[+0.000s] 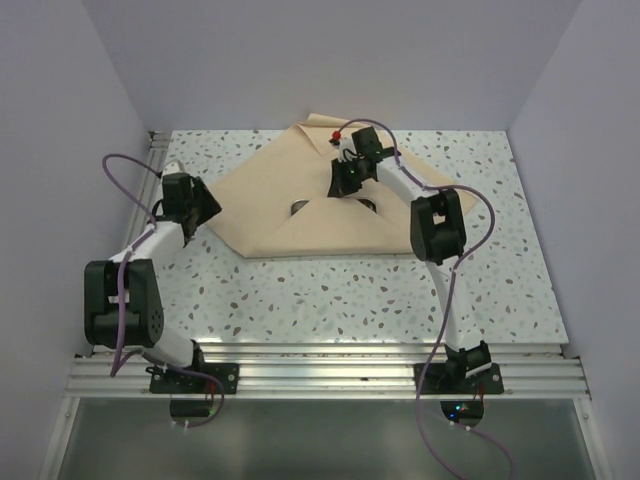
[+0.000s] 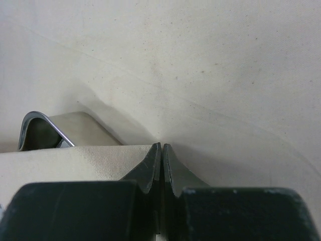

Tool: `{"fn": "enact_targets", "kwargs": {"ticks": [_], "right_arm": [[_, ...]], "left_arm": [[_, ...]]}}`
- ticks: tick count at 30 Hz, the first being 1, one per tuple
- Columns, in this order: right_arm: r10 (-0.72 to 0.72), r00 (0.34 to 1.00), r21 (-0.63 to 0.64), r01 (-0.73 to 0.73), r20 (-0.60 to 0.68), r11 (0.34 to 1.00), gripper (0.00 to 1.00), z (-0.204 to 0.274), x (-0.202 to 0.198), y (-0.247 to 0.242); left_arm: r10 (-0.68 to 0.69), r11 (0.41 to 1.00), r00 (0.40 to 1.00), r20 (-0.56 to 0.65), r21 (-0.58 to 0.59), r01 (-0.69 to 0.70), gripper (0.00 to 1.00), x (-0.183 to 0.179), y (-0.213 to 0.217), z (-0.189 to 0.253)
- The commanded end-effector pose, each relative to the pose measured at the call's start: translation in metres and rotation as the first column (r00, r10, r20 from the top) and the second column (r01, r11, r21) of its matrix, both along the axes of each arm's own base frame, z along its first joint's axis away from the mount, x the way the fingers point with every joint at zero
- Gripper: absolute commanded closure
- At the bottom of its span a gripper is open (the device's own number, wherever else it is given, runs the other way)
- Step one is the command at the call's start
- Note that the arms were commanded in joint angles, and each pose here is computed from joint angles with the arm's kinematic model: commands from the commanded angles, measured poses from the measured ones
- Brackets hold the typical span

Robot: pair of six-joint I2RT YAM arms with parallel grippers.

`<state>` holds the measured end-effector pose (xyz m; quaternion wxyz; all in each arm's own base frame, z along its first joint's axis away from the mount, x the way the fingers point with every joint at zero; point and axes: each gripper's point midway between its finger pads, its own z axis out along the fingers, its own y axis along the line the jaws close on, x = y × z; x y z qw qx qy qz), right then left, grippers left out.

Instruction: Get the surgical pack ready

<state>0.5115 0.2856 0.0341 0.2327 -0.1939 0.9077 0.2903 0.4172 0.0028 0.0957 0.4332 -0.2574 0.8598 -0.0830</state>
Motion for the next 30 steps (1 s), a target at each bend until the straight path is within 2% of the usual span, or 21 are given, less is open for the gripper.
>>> {"fn": "enact_targets", "kwargs": {"ticks": [1, 8, 14, 21, 30], "right_arm": [[-0.009, 1.0, 0.012, 0.009, 0.009, 1.0, 1.0, -0.011, 0.013, -0.001], [-0.026, 0.999, 0.026, 0.026, -0.025, 0.999, 1.0, -0.024, 0.012, -0.008], [-0.03, 0.996, 0.044, 0.034, -0.083, 0.998, 1.0, -0.03, 0.007, -0.011], [-0.009, 0.995, 0.064, 0.016, -0.102, 0.998, 1.0, -0.024, 0.001, -0.009], [-0.008, 0.993, 0.092, 0.019, -0.12, 0.996, 1.0, -0.027, -0.002, -0.005]], "left_arm": [[0.062, 0.998, 0.995, 0.072, -0.019, -0.061, 0.41, 0.01, 0.021, 0.015], [0.125, 0.991, 0.99, 0.072, -0.048, -0.122, 0.4, 0.015, 0.055, 0.008], [0.128, 0.989, 0.991, 0.043, -0.076, -0.124, 0.41, 0.032, 0.064, -0.009], [0.13, 0.987, 0.991, 0.008, -0.097, -0.129, 0.47, 0.055, 0.07, -0.031], [0.188, 0.981, 0.982, -0.023, -0.05, -0.189, 0.54, 0.065, 0.086, -0.047]]}}
